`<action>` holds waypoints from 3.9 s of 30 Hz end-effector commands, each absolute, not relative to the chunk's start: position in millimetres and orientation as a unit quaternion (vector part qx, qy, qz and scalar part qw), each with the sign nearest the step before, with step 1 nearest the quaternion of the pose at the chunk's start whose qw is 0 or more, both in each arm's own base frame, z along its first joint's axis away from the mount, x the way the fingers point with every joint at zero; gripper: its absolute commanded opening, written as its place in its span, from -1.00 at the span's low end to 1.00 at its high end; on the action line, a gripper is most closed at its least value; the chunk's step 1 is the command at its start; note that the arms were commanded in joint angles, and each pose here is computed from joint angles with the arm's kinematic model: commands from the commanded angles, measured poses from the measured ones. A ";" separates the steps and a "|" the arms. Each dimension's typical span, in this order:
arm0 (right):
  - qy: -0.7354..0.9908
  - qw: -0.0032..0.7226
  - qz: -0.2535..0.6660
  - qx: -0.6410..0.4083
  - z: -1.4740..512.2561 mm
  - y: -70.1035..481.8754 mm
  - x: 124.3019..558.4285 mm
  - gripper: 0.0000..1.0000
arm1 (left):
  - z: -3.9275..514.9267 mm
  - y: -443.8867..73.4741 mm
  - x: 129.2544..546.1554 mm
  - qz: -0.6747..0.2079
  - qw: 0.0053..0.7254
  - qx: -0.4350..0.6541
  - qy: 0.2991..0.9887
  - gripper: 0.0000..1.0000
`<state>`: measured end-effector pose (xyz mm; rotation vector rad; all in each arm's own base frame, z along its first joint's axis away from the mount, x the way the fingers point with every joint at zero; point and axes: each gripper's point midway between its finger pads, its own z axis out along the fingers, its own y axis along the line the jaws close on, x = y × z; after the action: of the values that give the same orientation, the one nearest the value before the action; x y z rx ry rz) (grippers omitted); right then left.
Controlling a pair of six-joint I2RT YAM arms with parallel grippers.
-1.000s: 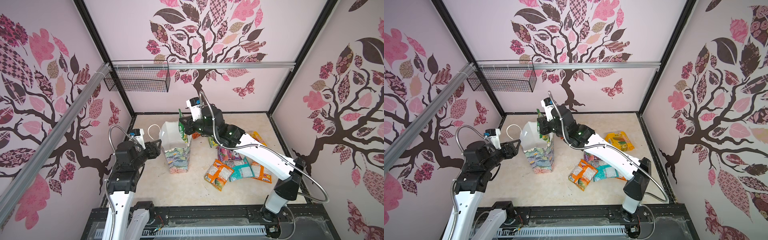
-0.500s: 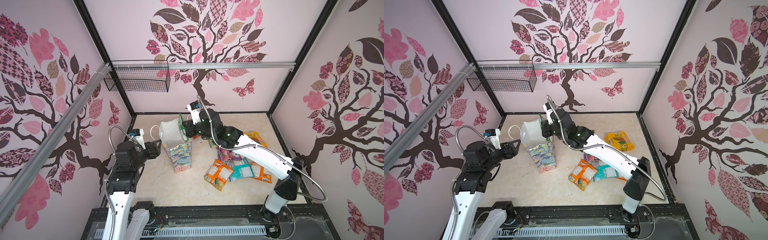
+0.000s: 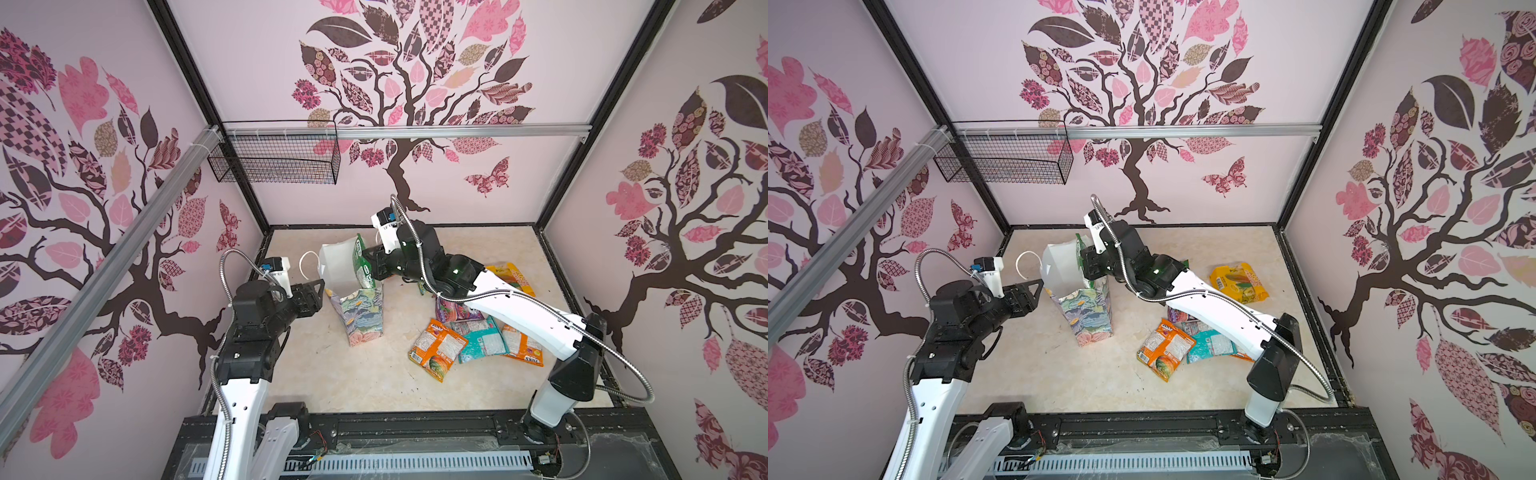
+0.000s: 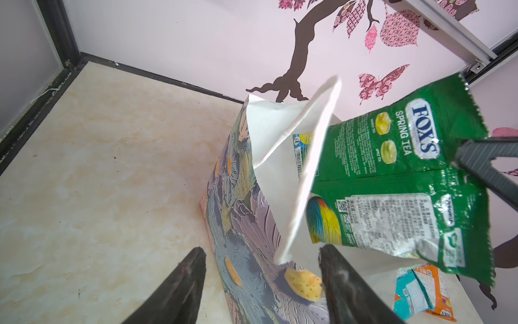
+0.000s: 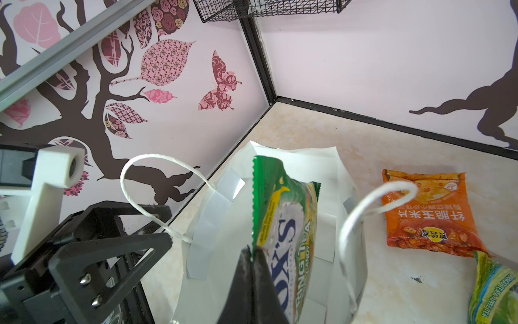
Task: Place the snacks into the paper bag
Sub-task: 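Lower the green packet into the bag held open by the left gripper, then open the right gripper and withdraw it toward the remaining snacks, then lower the right gripper onto the orange Fox's Fruits packet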
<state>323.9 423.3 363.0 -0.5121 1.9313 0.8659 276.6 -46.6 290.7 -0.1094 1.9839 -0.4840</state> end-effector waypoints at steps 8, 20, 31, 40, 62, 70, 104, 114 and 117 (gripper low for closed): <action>0.788 0.469 0.335 -0.217 380.0 424.5 329.0 -1.00 | 282.9 -51.0 279.5 -0.213 0.510 -0.037 0.832 0.37; 0.803 0.447 0.320 -0.230 365.1 434.7 334.2 -1.00 | 281.5 -52.2 279.8 -0.216 0.506 -0.035 0.834 0.37; 0.811 0.436 0.310 -0.236 355.6 441.4 339.5 -0.95 | 279.1 -52.4 281.0 -0.217 0.502 -0.037 0.836 0.37; 0.806 0.436 0.323 -0.239 360.5 443.9 336.0 -0.60 | 273.9 -56.0 283.9 -0.225 0.488 -0.034 0.843 0.37; 0.782 0.528 0.289 -0.164 399.3 333.0 306.3 -0.40 | 273.5 -48.1 281.7 -0.203 0.491 -0.044 0.846 0.20; 0.841 0.483 0.232 -0.079 313.3 265.7 364.5 -0.32 | 275.2 -48.6 281.3 -0.206 0.494 -0.043 0.844 0.20; 0.942 0.178 0.090 -0.271 115.1 230.3 324.3 -0.14 | 270.9 -41.6 283.6 -0.187 0.490 -0.055 0.849 0.31; 0.943 0.144 0.069 -0.291 98.0 224.7 322.7 -0.13 | 272.3 -42.3 282.3 -0.188 0.493 -0.053 0.848 0.31; 0.941 0.153 0.069 -0.294 103.7 223.0 321.9 -0.09 | 272.1 -42.6 282.1 -0.189 0.492 -0.052 0.848 0.31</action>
<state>320.2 224.4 90.8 -0.8111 2.7356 0.2049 283.7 -43.3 268.3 -0.1394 2.0711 -0.4646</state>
